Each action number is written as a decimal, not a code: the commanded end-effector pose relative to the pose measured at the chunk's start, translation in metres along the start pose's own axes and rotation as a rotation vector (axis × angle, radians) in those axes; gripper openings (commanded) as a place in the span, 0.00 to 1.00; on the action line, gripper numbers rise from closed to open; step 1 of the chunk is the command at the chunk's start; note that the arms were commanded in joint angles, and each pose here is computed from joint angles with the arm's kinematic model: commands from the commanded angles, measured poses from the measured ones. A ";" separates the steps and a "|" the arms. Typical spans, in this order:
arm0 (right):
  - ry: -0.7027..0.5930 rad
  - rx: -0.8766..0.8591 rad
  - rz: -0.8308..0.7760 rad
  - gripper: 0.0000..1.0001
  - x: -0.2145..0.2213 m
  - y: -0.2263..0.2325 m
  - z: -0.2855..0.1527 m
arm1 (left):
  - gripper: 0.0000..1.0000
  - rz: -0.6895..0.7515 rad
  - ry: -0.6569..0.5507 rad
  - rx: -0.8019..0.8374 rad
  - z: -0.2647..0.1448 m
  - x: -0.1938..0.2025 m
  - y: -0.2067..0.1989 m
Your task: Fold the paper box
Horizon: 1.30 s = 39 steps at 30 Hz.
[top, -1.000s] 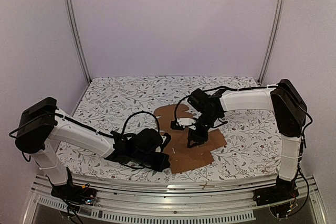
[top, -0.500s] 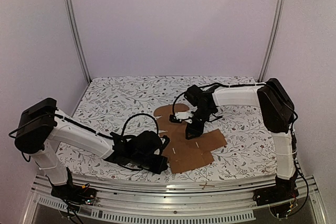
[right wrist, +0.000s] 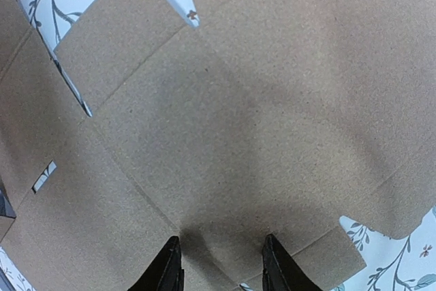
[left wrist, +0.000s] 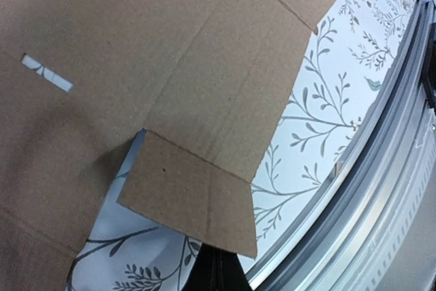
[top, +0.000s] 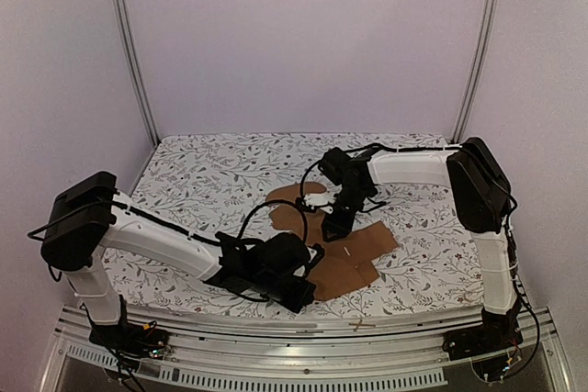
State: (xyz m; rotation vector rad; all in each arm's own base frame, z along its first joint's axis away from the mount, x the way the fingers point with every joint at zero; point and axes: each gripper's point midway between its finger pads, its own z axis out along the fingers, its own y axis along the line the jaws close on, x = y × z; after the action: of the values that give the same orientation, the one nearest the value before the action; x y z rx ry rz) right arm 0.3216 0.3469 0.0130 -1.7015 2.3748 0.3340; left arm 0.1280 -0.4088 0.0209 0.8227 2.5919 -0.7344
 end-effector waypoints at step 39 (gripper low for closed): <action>-0.057 -0.121 0.262 0.50 0.024 0.022 -0.087 | 0.00 0.136 0.035 -0.026 0.011 -0.022 -0.021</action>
State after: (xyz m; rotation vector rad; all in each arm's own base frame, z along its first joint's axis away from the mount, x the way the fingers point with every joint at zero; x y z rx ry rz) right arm 0.3100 0.3139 0.0393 -1.4963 2.5938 0.4888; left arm 0.1458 -0.4620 0.0253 0.9528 2.5348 -0.6933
